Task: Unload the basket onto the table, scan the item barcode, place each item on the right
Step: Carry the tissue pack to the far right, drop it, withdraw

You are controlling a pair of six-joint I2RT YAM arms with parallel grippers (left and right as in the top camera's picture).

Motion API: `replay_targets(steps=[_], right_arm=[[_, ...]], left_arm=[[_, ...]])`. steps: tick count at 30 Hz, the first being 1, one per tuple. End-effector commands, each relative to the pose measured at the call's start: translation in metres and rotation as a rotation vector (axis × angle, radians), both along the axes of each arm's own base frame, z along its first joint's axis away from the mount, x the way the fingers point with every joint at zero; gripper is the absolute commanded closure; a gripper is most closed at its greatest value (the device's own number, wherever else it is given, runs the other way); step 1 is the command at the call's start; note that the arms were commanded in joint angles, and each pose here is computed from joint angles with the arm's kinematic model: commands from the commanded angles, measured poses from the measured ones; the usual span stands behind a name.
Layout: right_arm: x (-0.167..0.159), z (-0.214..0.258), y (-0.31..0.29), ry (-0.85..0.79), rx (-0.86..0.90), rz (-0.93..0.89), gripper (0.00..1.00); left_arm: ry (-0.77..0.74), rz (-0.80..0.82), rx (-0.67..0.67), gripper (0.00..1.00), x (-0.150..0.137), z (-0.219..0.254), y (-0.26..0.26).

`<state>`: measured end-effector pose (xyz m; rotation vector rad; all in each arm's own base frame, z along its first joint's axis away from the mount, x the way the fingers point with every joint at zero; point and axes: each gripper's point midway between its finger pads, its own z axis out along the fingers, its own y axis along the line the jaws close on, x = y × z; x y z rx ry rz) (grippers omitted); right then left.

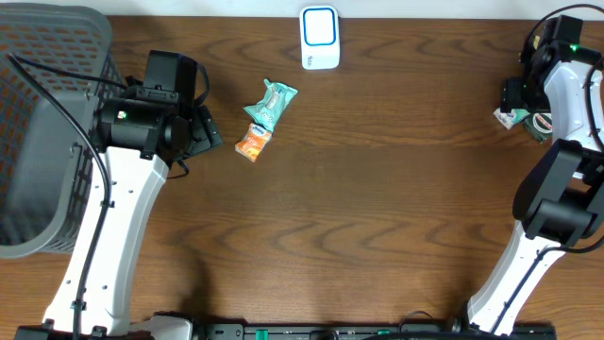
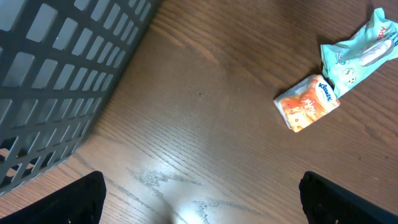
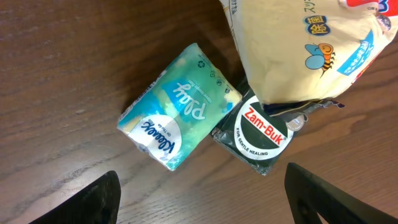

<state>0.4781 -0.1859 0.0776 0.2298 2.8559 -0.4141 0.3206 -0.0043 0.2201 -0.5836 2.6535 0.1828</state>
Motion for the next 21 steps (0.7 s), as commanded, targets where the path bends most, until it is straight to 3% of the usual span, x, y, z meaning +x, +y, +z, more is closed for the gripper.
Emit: replay_targets(steps=[1,5,8,10,12,16,18,21], right_arm=[[0.015,0.022,0.026,-0.083,0.059,0.048,0.22],[0.036,0.054,0.095,-0.214,0.283,0.198,0.25],[0.041,0.09,0.177,-0.316,0.586,0.384,0.27],[0.031,0.122,0.252,-0.361,0.889,0.561,0.28],[0.024,0.131,0.293,-0.358,1.011,0.655,0.31],[0.005,0.116,0.369,-0.25,1.06,0.755,0.43],[-0.002,0.106,0.397,-0.203,1.043,0.77,0.44],[-0.006,0.074,0.436,-0.131,0.873,0.682,0.44]], left_arm=[[0.005,0.017,0.01,0.02,0.0,-0.001,0.004],[0.005,0.017,0.01,0.03,0.0,-0.001,0.004],[0.005,0.017,0.011,0.02,0.0,-0.001,0.004],[0.005,0.017,0.01,0.02,0.0,-0.001,0.004],[0.005,0.017,0.01,0.02,0.0,-0.001,0.004],[0.005,0.017,0.01,0.03,0.0,-0.001,0.004],[0.005,0.017,0.01,0.02,0.0,-0.001,0.004],[0.005,0.017,0.011,0.03,0.0,-0.001,0.004]])
